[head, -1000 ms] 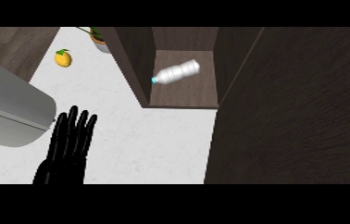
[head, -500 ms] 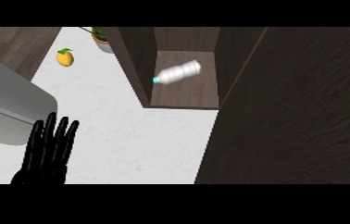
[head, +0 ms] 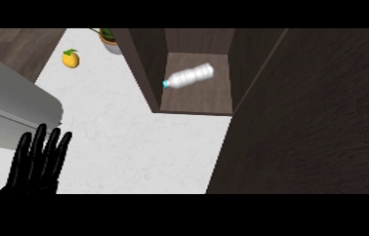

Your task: Pick up the bottled water, place it into the cabinet and close the cabinet

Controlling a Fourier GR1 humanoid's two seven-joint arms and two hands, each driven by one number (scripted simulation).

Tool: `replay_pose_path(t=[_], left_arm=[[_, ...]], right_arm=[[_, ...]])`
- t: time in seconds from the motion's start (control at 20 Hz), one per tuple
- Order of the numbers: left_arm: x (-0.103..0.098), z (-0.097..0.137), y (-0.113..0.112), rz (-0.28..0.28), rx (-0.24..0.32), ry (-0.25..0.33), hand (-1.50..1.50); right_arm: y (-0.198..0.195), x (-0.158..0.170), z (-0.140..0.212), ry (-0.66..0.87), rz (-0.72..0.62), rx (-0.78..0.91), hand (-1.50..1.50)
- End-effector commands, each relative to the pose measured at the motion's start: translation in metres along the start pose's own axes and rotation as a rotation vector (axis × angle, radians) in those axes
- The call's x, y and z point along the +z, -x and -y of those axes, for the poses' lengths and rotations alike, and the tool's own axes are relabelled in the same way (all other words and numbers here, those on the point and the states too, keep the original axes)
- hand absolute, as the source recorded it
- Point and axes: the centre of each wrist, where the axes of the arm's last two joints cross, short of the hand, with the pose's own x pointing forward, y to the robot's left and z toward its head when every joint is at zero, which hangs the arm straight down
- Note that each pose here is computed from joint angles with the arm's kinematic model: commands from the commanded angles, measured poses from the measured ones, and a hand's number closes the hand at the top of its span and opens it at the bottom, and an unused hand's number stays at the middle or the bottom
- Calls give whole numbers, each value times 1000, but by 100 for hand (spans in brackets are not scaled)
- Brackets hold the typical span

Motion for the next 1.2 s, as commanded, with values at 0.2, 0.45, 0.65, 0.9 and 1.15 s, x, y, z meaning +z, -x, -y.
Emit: replay_pose_path(t=[0.2,0.45,0.65,0.9,1.15], left_arm=[[3,-7,-4,1,15,17,-150],[-1,-12,-9,18,14,21,-150],[-3,-13,-9,32,14,27,-150],[3,-15,-10,2,24,54,-150],[-2,-15,-14,30,24,93,-150]], right_arm=[[-7,-36,-9,88,62,-46,150],[-2,-40,-3,79,56,-35,150],[-1,-38,-2,77,68,-64,150],[7,-38,-3,83,73,-150,150],[22,-46,-11,-69,19,-286,150]])
